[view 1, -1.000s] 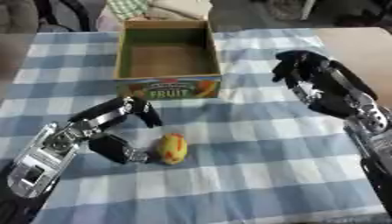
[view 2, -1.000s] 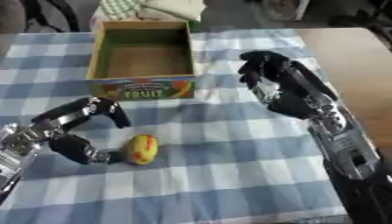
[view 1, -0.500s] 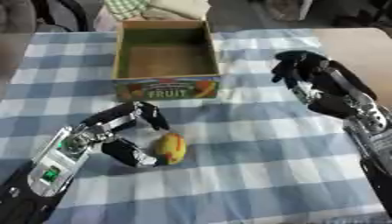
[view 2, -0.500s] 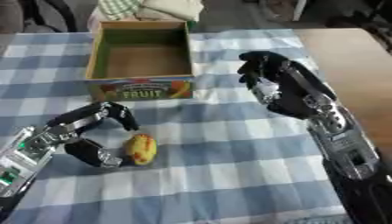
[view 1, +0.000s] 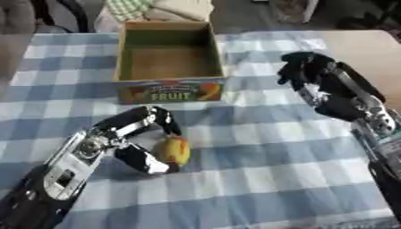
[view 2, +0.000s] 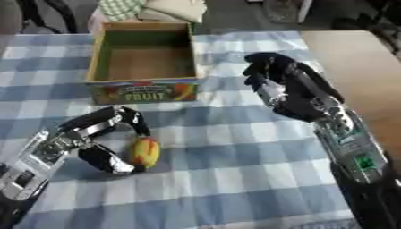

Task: Pick up objects on the table and place them in the box.

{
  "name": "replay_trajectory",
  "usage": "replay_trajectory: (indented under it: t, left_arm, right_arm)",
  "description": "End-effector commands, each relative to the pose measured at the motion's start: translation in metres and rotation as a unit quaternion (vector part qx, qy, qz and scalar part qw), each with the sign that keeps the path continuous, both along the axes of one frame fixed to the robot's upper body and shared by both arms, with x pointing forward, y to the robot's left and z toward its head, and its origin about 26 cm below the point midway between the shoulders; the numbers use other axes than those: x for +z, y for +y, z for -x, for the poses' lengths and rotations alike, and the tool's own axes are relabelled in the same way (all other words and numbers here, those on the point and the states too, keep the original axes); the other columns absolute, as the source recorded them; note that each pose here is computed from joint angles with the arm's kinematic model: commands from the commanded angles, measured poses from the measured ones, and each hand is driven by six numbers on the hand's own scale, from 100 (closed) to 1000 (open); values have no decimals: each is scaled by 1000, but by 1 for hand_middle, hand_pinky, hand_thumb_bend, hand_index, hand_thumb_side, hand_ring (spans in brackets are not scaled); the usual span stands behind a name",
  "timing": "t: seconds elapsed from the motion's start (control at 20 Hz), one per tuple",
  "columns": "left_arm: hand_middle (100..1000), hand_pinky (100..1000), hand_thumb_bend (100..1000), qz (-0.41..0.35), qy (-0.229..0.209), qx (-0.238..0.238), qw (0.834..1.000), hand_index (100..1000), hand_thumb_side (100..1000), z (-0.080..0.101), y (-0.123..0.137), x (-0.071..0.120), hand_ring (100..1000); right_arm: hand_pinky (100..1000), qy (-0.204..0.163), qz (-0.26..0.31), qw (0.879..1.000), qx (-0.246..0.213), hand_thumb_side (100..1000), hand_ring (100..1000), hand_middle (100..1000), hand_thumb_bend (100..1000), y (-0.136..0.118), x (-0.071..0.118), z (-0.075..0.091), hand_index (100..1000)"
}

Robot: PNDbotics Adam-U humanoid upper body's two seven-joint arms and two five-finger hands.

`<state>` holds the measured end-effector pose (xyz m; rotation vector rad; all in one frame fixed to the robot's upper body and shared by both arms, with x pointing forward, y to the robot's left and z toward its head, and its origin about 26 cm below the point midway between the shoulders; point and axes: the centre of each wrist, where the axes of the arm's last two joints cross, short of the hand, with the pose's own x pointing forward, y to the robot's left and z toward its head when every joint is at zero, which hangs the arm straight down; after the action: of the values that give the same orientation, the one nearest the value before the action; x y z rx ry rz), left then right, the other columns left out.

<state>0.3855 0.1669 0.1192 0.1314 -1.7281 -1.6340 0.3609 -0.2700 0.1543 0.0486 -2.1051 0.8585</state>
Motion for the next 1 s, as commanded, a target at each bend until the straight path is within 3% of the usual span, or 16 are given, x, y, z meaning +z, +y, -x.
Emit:
replay_trajectory:
  t: [0.05,0.15,0.25,0.35,0.45,0.65,0.75,1.0]
  left_arm:
    - [605,780,540,-6,-23,-3,1000,686,241,-2,-2,9,654]
    - [597,779,503,-8,-26,-1,1000,680,205,-2,-1,9,649]
    - [566,772,364,-6,-29,3,1000,650,100,-2,-1,9,629]
    - [539,767,197,-3,-31,6,1000,621,100,-2,-1,9,611]
    - [510,761,116,1,-30,10,999,588,100,-2,-1,10,588]
    - [451,747,100,21,-32,17,999,516,100,-1,1,16,533]
    - [430,742,100,34,-36,12,999,494,100,2,4,28,517]
    - [399,731,100,82,-87,23,993,468,100,13,30,85,497]
  right_arm:
    - [779,-17,6,1000,5,493,646,644,100,-1,12,1,848]
    - [779,-17,6,1000,5,493,645,644,100,-1,12,1,848]
    - [778,-17,6,1000,5,493,645,644,100,-1,12,1,848]
    - [778,-17,6,1000,5,493,645,644,100,-1,12,0,848]
    - [778,-17,6,1000,5,494,645,644,100,-1,12,0,848]
    - [778,-17,6,1000,4,493,645,644,100,-2,12,0,848]
    - [778,-16,6,1000,4,493,644,644,100,-2,12,0,848]
    - [778,-14,7,1000,-1,494,644,644,100,-5,10,1,848]
